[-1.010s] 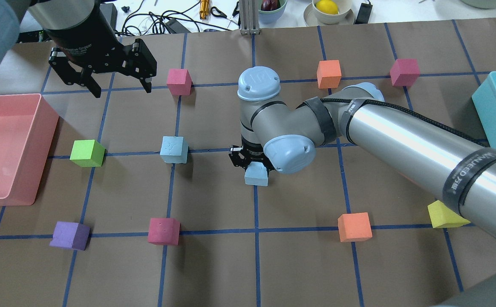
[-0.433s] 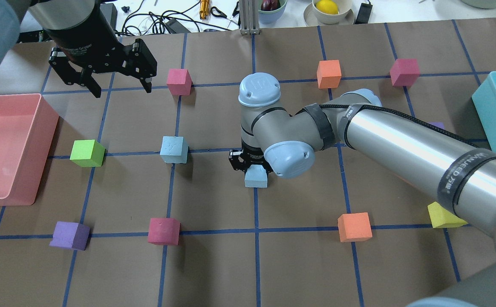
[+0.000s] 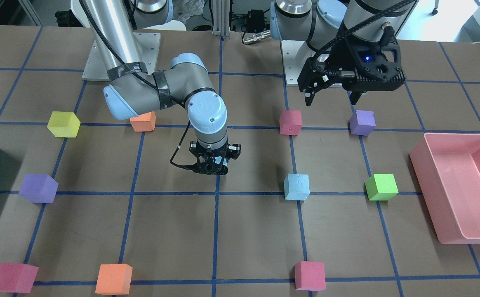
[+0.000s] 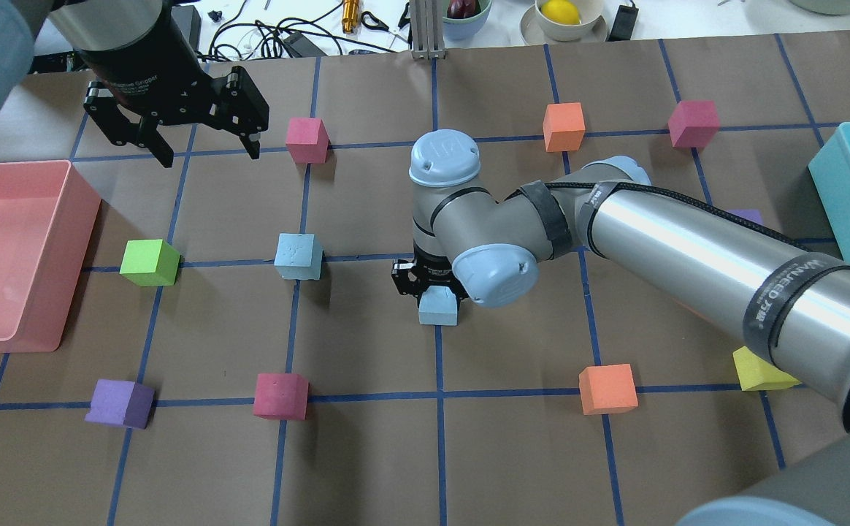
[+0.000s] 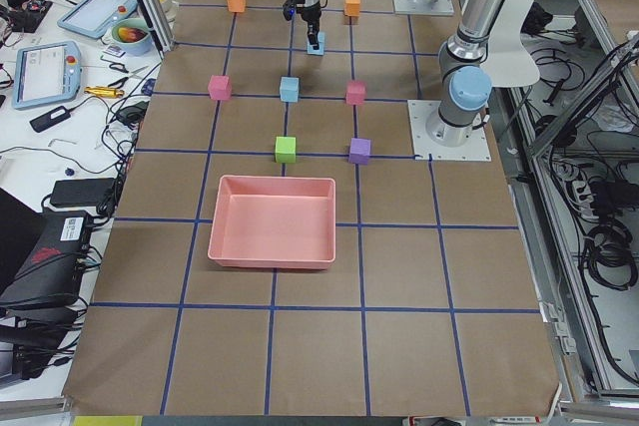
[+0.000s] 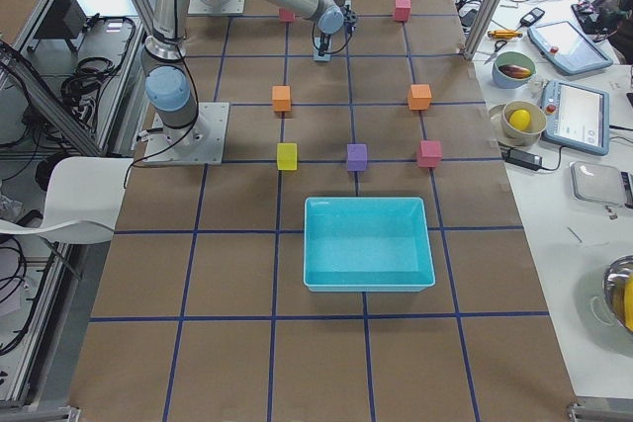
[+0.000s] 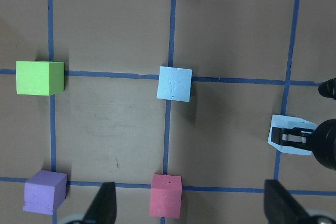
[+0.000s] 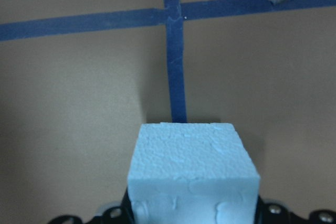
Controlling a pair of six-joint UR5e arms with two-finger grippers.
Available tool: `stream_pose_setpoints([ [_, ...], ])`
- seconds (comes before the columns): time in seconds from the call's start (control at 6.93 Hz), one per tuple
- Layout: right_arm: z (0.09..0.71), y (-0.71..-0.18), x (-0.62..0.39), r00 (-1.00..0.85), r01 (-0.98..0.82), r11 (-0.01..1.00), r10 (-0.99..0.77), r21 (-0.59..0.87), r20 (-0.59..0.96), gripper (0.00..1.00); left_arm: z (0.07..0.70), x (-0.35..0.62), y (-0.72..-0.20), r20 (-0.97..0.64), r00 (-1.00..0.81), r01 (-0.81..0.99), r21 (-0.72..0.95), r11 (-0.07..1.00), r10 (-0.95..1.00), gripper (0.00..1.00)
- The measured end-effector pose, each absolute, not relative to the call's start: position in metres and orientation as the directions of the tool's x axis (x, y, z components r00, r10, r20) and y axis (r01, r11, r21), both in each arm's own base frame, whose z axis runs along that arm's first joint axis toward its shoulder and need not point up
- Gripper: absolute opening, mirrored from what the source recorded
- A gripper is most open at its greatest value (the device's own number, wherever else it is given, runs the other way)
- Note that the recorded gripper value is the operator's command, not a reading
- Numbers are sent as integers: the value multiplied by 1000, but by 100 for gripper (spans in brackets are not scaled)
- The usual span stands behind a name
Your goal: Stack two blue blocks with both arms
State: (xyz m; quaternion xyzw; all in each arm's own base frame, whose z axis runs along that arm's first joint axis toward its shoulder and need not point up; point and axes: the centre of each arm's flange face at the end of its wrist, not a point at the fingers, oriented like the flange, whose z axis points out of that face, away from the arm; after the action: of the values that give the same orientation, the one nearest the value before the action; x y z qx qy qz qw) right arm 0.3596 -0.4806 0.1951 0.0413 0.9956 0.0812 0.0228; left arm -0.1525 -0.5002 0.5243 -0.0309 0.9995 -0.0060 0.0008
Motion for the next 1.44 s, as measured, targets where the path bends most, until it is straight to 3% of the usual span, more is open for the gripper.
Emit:
stream_pose_setpoints([
  [0.43, 203, -486, 358, -995, 84, 984, 92, 155, -44, 100, 524, -153, -500, 3, -999, -54, -11, 998, -54, 100],
  [0.72, 248, -513, 338, -993, 99, 987, 107, 128, -55, 100, 500, -152, -514, 3, -1000, -23, 19, 1000, -23, 100],
  [1.01, 315, -547, 271, -995, 80, 990, 87, 119, -56, 100, 412, -152, -546, 2, -1000, -9, 23, 1000, -10, 100],
  [1.44, 410, -528, 186, -995, 88, 995, 85, 53, 56, 100, 255, -151, -559, -10, -1000, -6, 37, 999, -5, 100],
])
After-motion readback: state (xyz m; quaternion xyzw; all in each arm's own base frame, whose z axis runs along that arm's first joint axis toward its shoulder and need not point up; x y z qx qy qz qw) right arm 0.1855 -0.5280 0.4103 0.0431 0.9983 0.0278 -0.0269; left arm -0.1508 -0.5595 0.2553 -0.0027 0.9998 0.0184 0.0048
